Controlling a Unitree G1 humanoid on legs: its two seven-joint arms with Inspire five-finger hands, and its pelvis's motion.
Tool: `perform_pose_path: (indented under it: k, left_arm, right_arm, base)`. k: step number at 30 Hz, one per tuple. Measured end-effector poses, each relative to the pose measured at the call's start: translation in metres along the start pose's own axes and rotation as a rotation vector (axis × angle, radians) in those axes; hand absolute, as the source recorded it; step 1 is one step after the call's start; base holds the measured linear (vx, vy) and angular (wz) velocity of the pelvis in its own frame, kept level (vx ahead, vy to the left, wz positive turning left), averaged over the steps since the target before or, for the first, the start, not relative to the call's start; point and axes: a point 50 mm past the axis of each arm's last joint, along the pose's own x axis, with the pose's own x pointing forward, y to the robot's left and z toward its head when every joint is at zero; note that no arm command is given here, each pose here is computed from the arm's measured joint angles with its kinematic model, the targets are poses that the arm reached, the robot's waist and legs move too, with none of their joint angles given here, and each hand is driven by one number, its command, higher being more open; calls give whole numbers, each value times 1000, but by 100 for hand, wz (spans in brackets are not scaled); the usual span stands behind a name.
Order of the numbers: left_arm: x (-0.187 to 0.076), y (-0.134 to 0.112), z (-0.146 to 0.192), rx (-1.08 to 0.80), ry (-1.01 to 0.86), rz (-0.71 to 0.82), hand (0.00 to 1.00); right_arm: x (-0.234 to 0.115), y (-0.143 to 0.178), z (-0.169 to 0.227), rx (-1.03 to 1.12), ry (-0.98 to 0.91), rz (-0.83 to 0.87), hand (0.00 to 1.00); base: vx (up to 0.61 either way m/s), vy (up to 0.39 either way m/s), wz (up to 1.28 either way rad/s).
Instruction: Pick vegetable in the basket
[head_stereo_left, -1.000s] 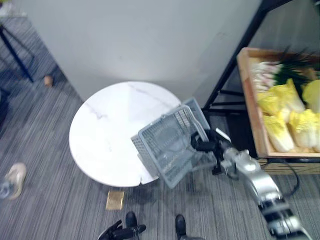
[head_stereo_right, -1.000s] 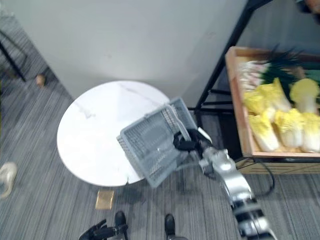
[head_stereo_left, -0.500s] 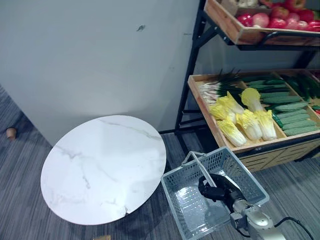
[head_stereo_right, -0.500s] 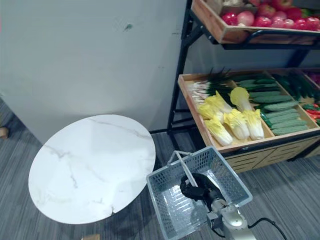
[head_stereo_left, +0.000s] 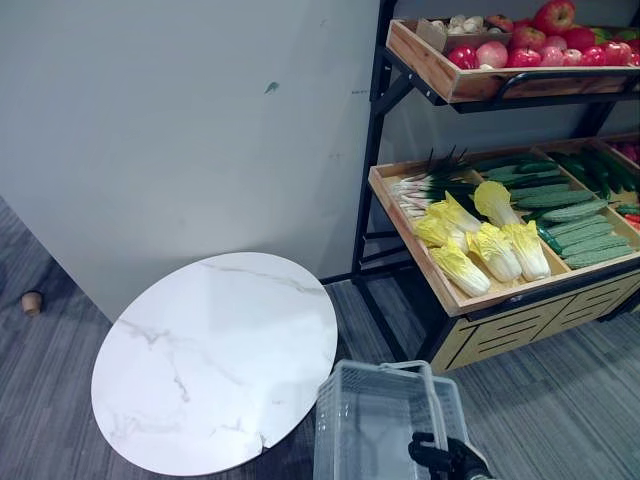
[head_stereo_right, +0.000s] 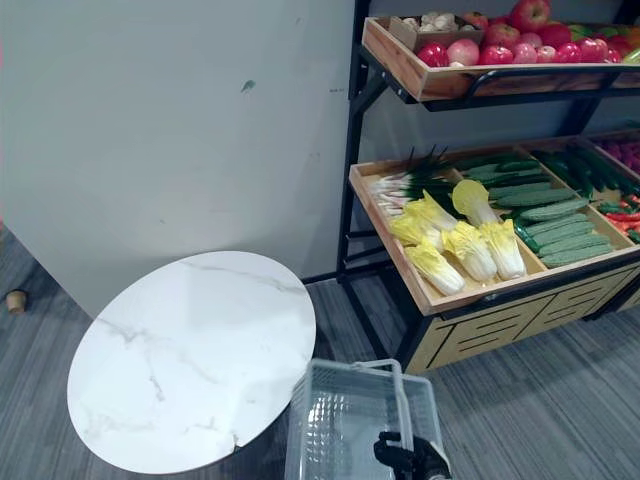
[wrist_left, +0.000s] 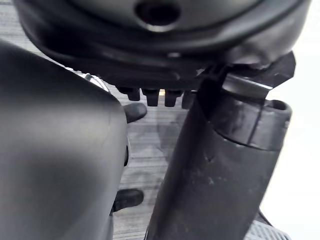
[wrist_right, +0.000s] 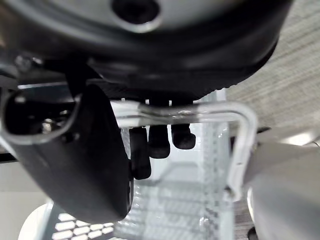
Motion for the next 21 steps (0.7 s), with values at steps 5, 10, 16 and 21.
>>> perform_pose_path:
  k: [5,10,16,21]
  left_arm:
    - [1,-1,0,2,8,-4,100]
    - [2,-4,-1,2,24,-12,100]
    - [2,-4,1,4,24,-11,100]
    - [3,-4,6,58,13,-9,100]
  right_arm:
    - [3,-10,-20,114,58,-108,0]
    - [0,-12,-40,249,143,-150,0]
    - [-5,-8,-62,261,266,-147,0]
    - [-6,-6,-65,235,274,-131,0]
  base:
    - [9,8,4]
    - [32,18,8]
    - [18,10,10]
    - [-15,1,6]
